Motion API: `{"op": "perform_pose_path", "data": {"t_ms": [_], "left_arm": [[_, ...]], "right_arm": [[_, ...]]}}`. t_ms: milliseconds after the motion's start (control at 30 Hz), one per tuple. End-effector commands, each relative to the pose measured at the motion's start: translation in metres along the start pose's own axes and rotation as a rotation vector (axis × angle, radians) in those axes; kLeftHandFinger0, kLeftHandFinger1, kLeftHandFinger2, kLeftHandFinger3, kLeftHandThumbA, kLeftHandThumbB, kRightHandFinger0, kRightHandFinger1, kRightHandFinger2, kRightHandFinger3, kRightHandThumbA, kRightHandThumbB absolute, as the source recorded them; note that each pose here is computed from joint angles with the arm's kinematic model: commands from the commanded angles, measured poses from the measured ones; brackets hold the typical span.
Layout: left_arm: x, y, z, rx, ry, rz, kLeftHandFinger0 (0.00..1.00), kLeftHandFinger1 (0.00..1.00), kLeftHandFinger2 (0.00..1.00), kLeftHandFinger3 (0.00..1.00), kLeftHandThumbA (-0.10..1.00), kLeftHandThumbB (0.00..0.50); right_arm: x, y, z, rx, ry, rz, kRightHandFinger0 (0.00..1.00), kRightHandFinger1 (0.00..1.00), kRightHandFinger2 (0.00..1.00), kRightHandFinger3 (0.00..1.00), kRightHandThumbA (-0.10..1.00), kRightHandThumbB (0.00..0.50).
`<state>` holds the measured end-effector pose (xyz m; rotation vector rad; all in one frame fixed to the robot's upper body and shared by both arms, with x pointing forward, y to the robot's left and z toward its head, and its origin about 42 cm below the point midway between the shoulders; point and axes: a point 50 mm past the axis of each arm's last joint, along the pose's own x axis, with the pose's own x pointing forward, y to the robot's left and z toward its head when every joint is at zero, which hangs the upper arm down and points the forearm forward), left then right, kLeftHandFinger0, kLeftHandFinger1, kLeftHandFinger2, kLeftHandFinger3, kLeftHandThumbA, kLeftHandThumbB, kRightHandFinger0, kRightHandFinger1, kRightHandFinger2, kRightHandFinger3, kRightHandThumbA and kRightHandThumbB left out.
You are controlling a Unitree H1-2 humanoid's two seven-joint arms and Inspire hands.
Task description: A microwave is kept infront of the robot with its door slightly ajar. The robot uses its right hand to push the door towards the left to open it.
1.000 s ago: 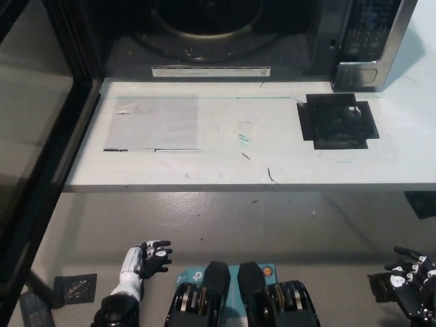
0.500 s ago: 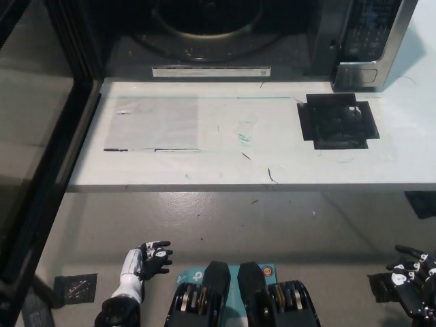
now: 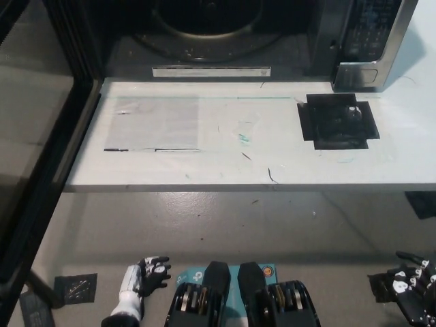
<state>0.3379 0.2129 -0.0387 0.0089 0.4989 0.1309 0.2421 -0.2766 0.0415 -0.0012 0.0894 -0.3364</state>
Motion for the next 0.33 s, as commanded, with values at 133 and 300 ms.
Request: {"op": "perform_pose_path", "data": {"t_ms": [133,300], "left_arm": [[0.0031,-0.0047,0.0186,0.011,-0.075,0.002,0.69,0.61,0.62,0.56,0.2,0.009],[0.0048,-0.0068,0.0226,-0.001,-0.071,0.001,0.69,0.62,0.62,0.57,0.16,0.015]], "right_arm": [[0.0007,-0.0012,0.0096,0.013,-0.06,0.015,0.14,0.24,0.36,0.58,0.27,0.231],[0.0006,-0.0019,0.0113,0.01,-0.06,0.005,0.14,0.23,0.35,0.58,0.26,0.226]]}}
